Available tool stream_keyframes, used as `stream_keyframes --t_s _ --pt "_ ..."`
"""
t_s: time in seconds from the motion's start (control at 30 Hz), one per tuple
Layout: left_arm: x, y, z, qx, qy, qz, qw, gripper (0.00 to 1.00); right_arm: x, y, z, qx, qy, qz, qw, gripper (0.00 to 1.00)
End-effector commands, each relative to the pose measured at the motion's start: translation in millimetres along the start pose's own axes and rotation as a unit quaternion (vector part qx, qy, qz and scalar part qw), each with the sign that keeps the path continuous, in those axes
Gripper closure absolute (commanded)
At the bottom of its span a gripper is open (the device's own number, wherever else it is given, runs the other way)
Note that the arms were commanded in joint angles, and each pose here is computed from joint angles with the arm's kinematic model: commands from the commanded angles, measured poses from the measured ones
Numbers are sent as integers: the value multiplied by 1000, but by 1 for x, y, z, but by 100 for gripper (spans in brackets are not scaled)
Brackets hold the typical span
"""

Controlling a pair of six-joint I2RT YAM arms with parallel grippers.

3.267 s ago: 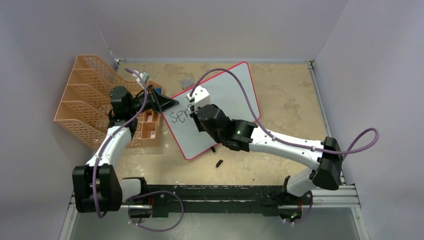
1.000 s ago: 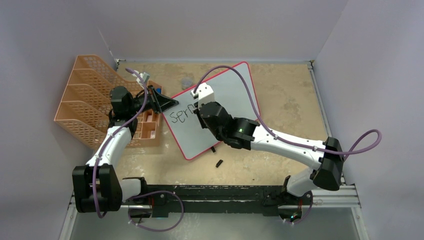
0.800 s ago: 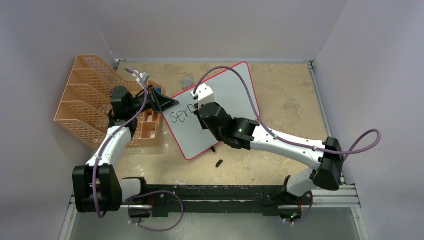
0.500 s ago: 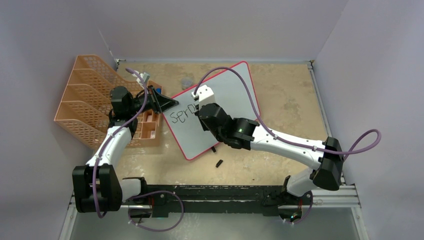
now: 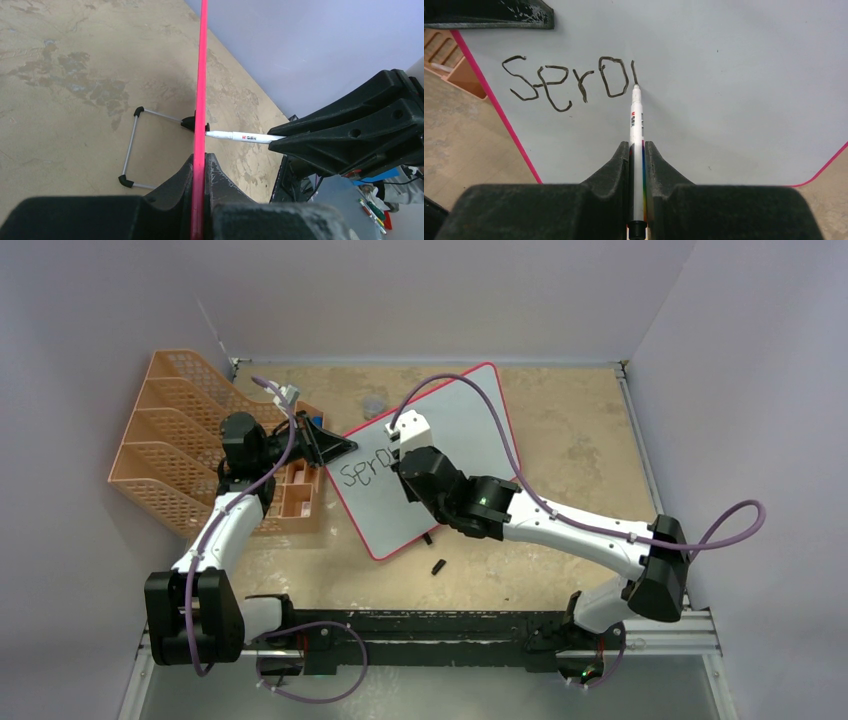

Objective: Write a sentence on the whiteboard

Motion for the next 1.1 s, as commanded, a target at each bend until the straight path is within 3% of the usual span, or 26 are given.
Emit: stream_keyframes --t_s 0.0,1.07 --pt "3 3 -9 20 26 15 999 100 -16 -35 -3 42 -19 -59 997 100" --pt "3 3 -9 21 27 16 999 100 5 -28 -4 27 4 -55 998 100"
Point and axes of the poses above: each gripper's point midway between its finger pads, its own x axis out along the fingers, its own z axis along the line the jaws close on, y = z × x, the point moved 3 cm from there along -x, back along the fingers, and after that the axes turned 2 degrees about -x, right-handed, at the moved point
